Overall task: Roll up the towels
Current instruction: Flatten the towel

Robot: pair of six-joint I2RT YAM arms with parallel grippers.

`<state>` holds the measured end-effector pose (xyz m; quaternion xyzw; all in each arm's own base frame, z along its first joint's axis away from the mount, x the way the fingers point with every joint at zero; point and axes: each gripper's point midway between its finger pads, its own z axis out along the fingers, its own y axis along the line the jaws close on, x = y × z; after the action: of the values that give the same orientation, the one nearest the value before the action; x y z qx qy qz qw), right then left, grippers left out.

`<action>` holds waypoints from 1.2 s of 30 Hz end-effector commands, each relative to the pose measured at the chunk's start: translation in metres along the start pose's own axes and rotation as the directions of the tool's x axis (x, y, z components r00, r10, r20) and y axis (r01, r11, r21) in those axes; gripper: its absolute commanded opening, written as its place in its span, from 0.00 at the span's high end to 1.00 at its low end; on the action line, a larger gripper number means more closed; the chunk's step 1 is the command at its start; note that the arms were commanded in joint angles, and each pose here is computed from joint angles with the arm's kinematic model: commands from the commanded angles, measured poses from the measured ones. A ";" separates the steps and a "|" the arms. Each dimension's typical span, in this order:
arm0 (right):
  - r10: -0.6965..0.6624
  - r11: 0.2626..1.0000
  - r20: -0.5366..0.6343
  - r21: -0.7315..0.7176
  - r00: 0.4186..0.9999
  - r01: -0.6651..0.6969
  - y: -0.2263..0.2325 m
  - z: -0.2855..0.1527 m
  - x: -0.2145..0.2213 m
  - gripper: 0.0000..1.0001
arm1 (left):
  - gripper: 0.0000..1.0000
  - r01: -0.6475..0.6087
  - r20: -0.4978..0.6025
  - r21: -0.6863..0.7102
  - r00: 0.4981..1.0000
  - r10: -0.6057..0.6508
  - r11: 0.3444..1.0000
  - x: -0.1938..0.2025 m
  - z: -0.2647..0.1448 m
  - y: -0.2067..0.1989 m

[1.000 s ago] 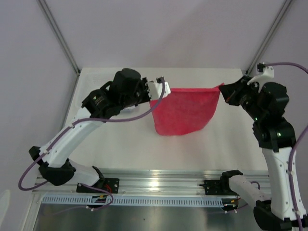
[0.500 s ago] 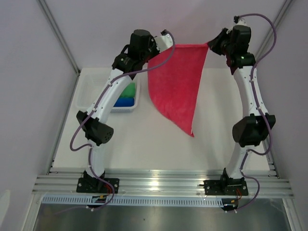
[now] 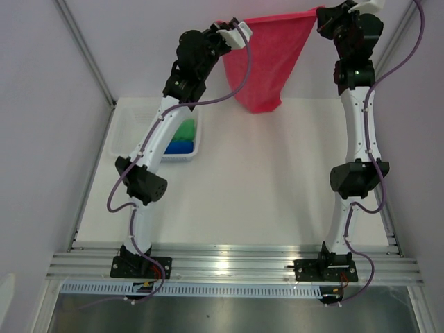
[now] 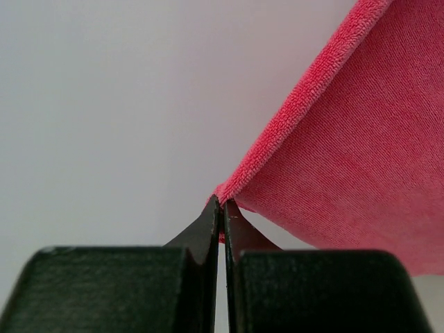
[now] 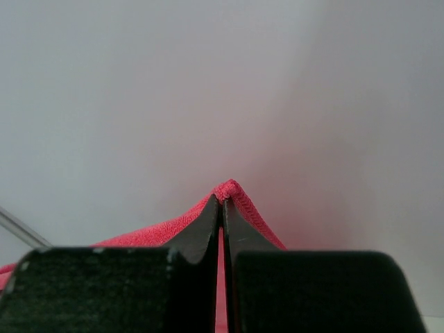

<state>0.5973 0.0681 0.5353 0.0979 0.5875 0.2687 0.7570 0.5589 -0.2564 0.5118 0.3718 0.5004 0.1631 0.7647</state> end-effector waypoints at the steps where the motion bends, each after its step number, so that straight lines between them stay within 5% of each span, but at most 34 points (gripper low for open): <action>1: -0.117 0.991 0.148 0.087 0.982 0.105 -0.025 -0.012 -0.063 1.00 | 0.99 -0.024 0.009 -0.152 1.000 0.026 0.988 -0.002 -0.005 0.052; 7: -0.203 0.975 0.063 0.106 0.977 0.195 -0.024 -0.036 -0.066 1.00 | 0.99 0.007 -0.005 -0.127 1.000 -0.008 0.992 -0.007 -0.014 0.055; 12: -0.151 0.981 -0.132 0.104 0.980 0.165 -0.035 -0.085 -0.002 1.00 | 0.99 0.107 -0.144 0.254 0.987 -0.072 0.961 0.024 -0.050 -0.029; 14: -0.092 0.977 -0.233 0.167 0.968 0.134 -0.053 -0.127 0.042 1.00 | 0.99 0.194 -0.222 0.412 0.969 -0.108 0.890 0.036 -0.079 -0.071; 16: -0.030 0.965 -0.341 0.233 0.940 0.116 -0.073 -0.166 0.091 1.00 | 0.99 0.288 -0.321 0.598 0.941 -0.106 0.748 0.045 -0.134 -0.117; 18: 0.001 0.959 -0.401 0.259 0.916 0.112 -0.065 -0.207 0.104 1.00 | 0.99 0.339 -0.376 0.684 0.923 -0.086 0.646 0.045 -0.173 -0.143; 19: 0.025 0.958 -0.446 0.266 0.895 0.106 -0.059 -0.223 0.122 1.00 | 0.99 0.414 -0.464 0.746 0.885 -0.040 0.521 0.062 -0.217 -0.177; 22: 0.116 0.959 -0.618 0.273 0.777 0.074 -0.041 -0.294 0.199 1.00 | 0.99 0.505 -0.549 0.805 0.833 0.069 0.311 0.088 -0.295 -0.226; 26: 0.275 0.929 -0.799 0.364 0.534 0.065 -0.026 -0.400 0.282 1.00 | 0.99 0.530 -0.550 0.835 0.809 0.209 0.147 0.123 -0.371 -0.267; 31: 0.396 0.874 -0.830 0.472 0.393 0.116 -0.023 -0.485 0.295 1.00 | 0.99 0.551 -0.525 0.834 0.797 0.298 -0.007 0.129 -0.436 -0.282; 36: 0.461 0.860 -0.867 0.489 0.191 0.146 -0.004 -0.554 0.304 1.00 | 0.99 0.597 -0.511 0.786 0.772 0.378 -0.159 0.123 -0.498 -0.281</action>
<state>0.1742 0.1408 0.1341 0.1233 0.9406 0.2365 0.2103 0.1750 -0.1909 0.1037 0.6681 0.7061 -0.2299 0.0462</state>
